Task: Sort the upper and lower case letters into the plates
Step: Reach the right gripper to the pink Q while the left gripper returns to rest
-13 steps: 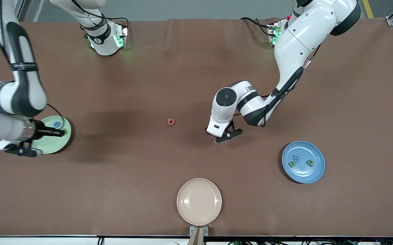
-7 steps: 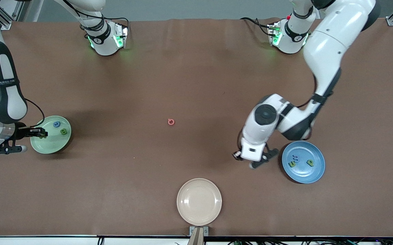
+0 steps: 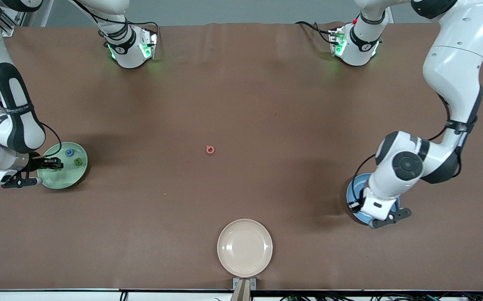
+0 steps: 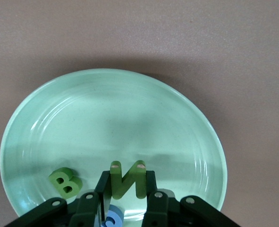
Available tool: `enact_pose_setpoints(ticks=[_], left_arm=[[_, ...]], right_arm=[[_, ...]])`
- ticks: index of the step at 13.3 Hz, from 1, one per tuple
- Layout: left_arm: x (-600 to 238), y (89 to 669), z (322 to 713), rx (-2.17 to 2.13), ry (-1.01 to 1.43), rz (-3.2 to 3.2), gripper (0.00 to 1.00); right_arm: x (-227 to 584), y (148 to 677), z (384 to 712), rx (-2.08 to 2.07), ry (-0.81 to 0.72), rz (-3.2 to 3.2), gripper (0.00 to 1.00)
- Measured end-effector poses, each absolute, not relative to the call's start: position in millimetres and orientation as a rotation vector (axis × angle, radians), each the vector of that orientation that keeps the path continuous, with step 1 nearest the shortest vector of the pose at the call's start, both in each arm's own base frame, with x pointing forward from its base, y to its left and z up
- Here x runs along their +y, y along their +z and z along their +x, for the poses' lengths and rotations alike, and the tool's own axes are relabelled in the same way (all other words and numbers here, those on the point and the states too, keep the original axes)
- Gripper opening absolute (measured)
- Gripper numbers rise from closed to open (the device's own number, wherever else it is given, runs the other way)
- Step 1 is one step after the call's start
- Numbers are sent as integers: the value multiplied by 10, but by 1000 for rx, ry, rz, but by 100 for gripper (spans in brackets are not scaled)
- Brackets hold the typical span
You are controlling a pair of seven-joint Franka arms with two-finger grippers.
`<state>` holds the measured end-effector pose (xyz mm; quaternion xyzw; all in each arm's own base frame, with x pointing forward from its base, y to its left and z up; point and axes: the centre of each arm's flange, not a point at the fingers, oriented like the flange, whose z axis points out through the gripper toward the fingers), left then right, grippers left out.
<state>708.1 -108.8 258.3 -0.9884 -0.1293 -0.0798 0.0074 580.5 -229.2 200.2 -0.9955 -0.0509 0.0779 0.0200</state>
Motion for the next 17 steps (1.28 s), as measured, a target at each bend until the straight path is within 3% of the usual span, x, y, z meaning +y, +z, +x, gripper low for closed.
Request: enact_pose_setpoints(ticks=[1, 3, 5, 7, 10, 13, 17], left_arm=[[-921, 2539, 7094, -368, -237, -3090, 27], [-758, 2404, 7091, -343, -203, -3094, 28], [-758, 2304, 7078, -340, -181, -3100, 43], [-716, 2340, 7103, -332, -194, -3100, 65], [-613, 2680, 7175, -343, -262, -3084, 96], [-709, 3381, 7173, -337, -258, -3037, 100], [-756, 4500, 7042, -319, -114, -3054, 100]], right_arm=[[-2284, 2005, 5811, -160, 240, -3088, 38], [-2235, 2094, 5849, -173, 232, -3087, 60], [-2030, 2409, 5900, -159, 283, -3072, 80], [-1580, 2876, 5943, -55, 354, -3075, 99], [-483, 3378, 5958, 110, 439, -3110, 100], [776, 3442, 5856, 118, 441, -3133, 100], [2286, 3377, 5533, -204, 315, -3136, 100]])
